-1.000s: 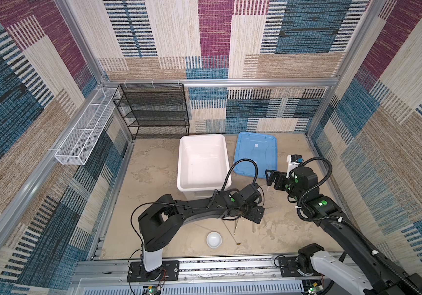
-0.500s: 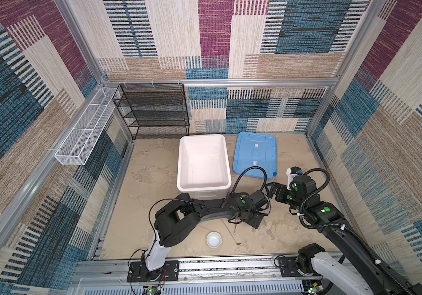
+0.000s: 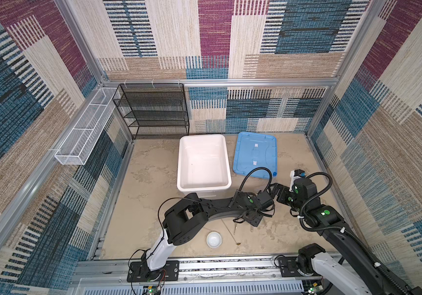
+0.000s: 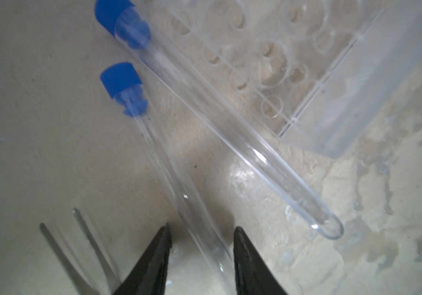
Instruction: Organize the chemistry lab equipment
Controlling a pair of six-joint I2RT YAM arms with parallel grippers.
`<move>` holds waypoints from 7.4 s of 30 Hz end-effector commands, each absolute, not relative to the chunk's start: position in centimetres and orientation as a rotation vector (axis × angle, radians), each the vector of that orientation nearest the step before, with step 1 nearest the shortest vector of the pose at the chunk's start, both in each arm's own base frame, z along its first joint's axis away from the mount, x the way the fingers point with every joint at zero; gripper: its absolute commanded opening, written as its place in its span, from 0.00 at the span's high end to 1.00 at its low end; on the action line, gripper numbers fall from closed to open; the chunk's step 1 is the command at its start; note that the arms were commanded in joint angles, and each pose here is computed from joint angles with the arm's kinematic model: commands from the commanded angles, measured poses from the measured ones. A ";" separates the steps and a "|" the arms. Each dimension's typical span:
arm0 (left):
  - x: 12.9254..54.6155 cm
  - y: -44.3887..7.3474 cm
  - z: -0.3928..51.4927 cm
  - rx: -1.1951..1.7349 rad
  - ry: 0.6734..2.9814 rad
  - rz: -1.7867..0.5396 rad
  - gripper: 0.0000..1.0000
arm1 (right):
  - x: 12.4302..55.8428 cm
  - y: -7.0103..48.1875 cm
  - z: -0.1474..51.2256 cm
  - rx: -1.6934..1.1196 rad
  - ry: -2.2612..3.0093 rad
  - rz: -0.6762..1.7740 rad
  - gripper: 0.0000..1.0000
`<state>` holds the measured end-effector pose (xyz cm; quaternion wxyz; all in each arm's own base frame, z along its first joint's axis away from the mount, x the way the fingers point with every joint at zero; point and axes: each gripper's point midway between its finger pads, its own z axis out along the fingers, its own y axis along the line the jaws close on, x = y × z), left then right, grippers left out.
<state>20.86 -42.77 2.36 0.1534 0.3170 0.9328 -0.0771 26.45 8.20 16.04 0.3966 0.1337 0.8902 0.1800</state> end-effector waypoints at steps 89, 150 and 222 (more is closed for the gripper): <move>18.7 -38.8 0.3 0.897 2.862 -0.054 0.77 | 26.2 9.4 17.1 0.239 2.200 0.616 0.00; 20.7 -41.5 11.9 0.745 2.141 -0.885 0.84 | 27.1 17.1 15.5 0.004 2.364 1.111 0.69; 20.3 -43.5 13.5 0.692 2.206 -1.005 0.01 | 30.8 4.3 20.6 0.226 1.870 0.011 0.81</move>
